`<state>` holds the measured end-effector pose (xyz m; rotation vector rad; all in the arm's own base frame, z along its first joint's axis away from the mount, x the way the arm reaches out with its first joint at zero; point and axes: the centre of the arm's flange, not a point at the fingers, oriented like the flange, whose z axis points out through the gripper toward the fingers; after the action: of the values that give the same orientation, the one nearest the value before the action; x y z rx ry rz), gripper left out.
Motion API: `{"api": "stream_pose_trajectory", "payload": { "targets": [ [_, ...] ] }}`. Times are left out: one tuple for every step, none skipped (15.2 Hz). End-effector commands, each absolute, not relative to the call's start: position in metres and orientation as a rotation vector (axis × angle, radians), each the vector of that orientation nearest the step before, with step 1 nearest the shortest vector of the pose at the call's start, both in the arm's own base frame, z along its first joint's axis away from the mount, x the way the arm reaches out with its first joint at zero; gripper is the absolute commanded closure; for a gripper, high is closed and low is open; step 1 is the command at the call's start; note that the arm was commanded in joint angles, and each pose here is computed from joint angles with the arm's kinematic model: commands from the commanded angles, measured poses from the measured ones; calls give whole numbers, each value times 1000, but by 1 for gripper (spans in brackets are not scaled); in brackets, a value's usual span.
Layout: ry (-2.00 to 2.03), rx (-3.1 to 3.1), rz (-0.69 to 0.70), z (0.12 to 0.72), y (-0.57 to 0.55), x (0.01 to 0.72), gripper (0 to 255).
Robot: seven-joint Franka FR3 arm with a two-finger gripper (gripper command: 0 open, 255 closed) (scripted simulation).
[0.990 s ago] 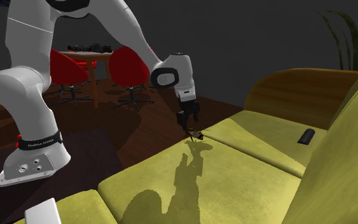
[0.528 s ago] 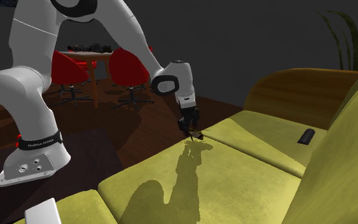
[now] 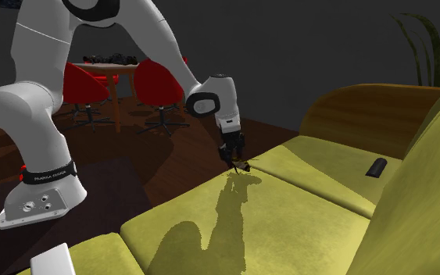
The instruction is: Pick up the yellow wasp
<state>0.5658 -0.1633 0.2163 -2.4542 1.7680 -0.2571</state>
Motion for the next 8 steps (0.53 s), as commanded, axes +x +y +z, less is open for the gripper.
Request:
{"api": "stream_pose_trajectory", "payload": {
  "targets": [
    [1771, -2453, -257, 215, -164, 565, 255],
    [1771, -2453, -257, 220, -164, 565, 255],
    [1771, -2453, -257, 226, -164, 565, 255],
    [1771, -2453, -257, 231, -164, 565, 255],
    [1771, -2453, -257, 236, -164, 565, 255],
    [1771, -2453, -257, 242, -164, 565, 255],
    [1771, -2453, -257, 247, -164, 565, 255],
    [1771, -2453, -257, 252, -164, 565, 255]
  ]
}}
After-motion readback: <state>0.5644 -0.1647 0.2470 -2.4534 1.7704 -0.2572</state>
